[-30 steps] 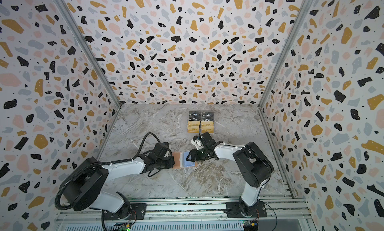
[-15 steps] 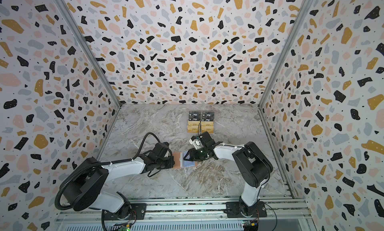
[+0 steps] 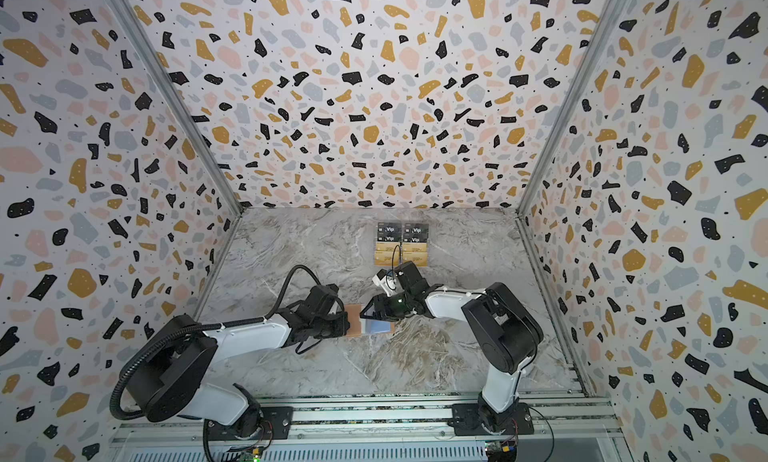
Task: Put the credit cards into the card holder
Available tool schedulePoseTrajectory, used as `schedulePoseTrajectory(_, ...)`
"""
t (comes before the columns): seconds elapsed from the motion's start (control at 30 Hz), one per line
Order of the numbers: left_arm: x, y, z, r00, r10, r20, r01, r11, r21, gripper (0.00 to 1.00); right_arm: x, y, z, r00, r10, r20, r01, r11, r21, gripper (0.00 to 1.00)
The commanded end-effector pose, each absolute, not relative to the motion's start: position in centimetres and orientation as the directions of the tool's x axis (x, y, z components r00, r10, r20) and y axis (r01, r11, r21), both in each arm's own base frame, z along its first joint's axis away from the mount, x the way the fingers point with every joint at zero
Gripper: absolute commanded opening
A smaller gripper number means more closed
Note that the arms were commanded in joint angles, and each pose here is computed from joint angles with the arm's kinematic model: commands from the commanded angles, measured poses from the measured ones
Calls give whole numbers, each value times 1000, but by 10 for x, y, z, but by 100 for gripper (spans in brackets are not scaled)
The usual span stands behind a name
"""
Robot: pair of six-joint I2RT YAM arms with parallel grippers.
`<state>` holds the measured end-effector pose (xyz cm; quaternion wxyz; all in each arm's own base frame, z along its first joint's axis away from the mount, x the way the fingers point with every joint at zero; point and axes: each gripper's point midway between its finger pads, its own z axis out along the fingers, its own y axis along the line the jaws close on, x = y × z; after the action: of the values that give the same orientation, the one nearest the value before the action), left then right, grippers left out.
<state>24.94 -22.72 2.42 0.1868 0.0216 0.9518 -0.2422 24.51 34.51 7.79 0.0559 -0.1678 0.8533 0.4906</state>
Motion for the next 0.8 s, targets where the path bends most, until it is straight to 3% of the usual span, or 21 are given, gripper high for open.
schedulePoseTrajectory(0.0, 251, -237, 30, -924, -54, -377, 155, 852, -500, 10, 240, 357, 85, -929, -249, -273, -356, 401, 844, 54)
schedulePoseTrajectory(0.17, 255, -236, 46, -916, -83, -393, 160, 823, -546, 13, 239, 363, 88, -928, -240, -284, -356, 356, 864, 54)
schedulePoseTrajectory(0.43, 255, -215, 58, -908, -83, -410, 159, 838, -522, 23, 239, 360, 78, -934, -225, -279, -347, 373, 861, 53)
schedulePoseTrajectory(0.6, 257, -212, 70, -898, -103, -428, 157, 834, -530, 25, 242, 357, 81, -934, -198, -296, -351, 371, 860, 48)
schedulePoseTrajectory(0.77, 260, -235, 93, -892, -149, -427, 184, 742, -644, 24, 255, 349, 91, -931, -160, -327, -364, 373, 853, 37)
